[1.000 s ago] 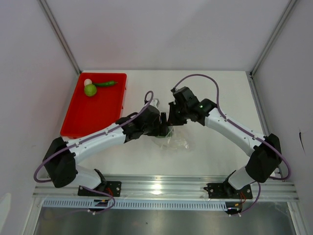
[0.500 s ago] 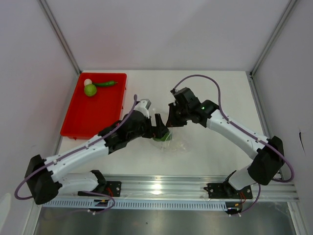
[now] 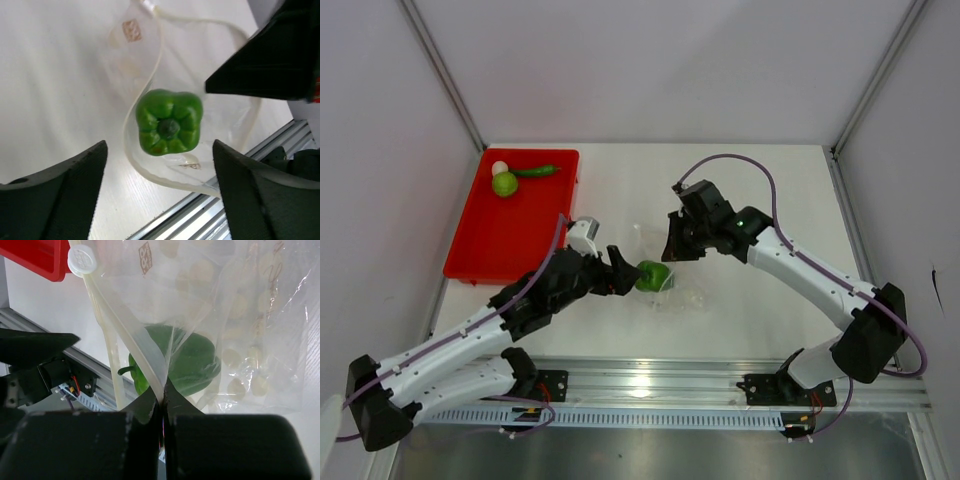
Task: Place the food in the zip-top bag and seal the zipper
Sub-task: Place the fake vegetable in the zipper food storage bag, then adjust the zipper food storage bag at the center of the board.
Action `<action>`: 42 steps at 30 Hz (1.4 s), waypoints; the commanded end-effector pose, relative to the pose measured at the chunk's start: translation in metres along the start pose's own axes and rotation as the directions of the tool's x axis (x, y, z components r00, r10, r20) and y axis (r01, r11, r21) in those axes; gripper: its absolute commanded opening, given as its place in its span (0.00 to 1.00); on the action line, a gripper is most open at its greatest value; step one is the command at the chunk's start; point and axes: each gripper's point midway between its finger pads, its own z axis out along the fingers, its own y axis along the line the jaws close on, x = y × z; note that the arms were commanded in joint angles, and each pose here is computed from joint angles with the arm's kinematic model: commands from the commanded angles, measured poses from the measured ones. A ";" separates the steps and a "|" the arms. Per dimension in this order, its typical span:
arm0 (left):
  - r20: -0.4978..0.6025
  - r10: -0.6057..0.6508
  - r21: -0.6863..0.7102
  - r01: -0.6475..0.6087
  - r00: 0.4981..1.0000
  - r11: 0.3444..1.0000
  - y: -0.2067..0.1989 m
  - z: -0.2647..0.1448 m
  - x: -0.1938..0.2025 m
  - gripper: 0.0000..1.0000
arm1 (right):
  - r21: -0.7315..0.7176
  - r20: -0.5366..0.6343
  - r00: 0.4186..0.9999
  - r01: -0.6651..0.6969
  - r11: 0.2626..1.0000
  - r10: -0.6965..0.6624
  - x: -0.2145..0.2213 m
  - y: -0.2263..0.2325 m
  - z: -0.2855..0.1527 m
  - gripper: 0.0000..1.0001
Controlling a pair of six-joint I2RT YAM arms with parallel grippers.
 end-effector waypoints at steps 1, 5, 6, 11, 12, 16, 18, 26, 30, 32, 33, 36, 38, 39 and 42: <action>-0.052 -0.014 -0.051 0.012 0.999 0.999 0.015 0.006 0.023 0.83 | -0.044 0.041 0.999 0.018 0.999 -0.016 -0.006 0.010 -0.018 0.00; -0.077 -0.025 -0.026 0.024 0.997 0.999 0.013 0.015 0.033 0.71 | -0.045 0.045 0.999 0.019 0.999 -0.017 -0.006 0.011 -0.021 0.00; -0.082 -0.029 -0.029 0.027 0.996 0.999 0.013 0.016 0.034 0.69 | -0.045 0.047 0.999 0.019 0.999 -0.017 -0.006 0.010 -0.022 0.00; -0.101 -0.032 -0.023 0.030 0.994 0.999 0.013 0.022 0.041 0.52 | -0.035 0.047 0.999 0.022 0.999 -0.021 -0.003 0.007 -0.025 0.00; -0.102 -0.035 -0.018 0.033 0.994 0.999 0.013 0.022 0.041 0.50 | -0.039 0.050 0.999 0.023 0.999 -0.021 -0.003 0.008 -0.026 0.00; -0.122 -0.047 0.018 0.049 0.991 0.999 0.006 0.027 0.045 0.40 | -0.037 0.051 0.998 0.026 0.999 -0.024 -0.003 0.007 -0.027 0.00; -0.139 -0.048 0.036 0.054 0.989 0.998 0.002 0.030 0.048 0.38 | -0.035 0.047 0.999 0.025 0.999 -0.024 -0.002 0.007 -0.027 0.00; -0.154 -0.065 0.109 0.082 0.986 0.991 -0.014 0.029 0.044 0.13 | -0.003 0.045 0.999 0.030 1.000 -0.030 0.000 -0.002 -0.023 0.00; -0.140 -0.037 0.164 0.060 0.989 0.985 -0.029 0.020 0.029 0.01 | 0.090 0.069 0.997 0.027 0.996 -0.034 -0.002 -0.020 -0.021 0.00; -0.114 -0.018 0.211 0.042 0.993 0.977 -0.044 0.014 0.013 0.01 | 0.154 0.088 0.995 0.027 0.988 -0.041 -0.005 -0.031 -0.026 0.00; -0.115 -0.009 0.227 0.035 0.993 0.973 -0.049 0.013 0.010 0.01 | 0.214 0.119 0.992 0.025 0.977 -0.051 -0.010 -0.042 -0.029 0.00; -0.087 0.015 0.320 0.013 0.996 0.947 -0.082 0.001 -0.020 0.01 | 0.289 0.162 0.985 0.015 0.957 -0.064 -0.018 -0.057 -0.045 0.00; -0.072 0.027 0.360 0.000 0.997 0.933 -0.101 -0.005 -0.040 0.01 | 0.308 0.177 0.981 0.017 0.951 -0.075 -0.021 -0.061 -0.054 0.00; -0.068 0.031 0.370 -0.003 0.997 0.929 -0.106 -0.007 -0.045 0.00 | 0.306 0.195 0.977 0.019 0.952 -0.082 -0.024 -0.059 -0.061 0.00; -0.038 0.033 0.406 -0.015 0.999 0.914 -0.124 -0.013 -0.066 0.01 | 0.294 0.237 0.967 0.019 0.956 -0.092 -0.031 -0.053 -0.080 0.00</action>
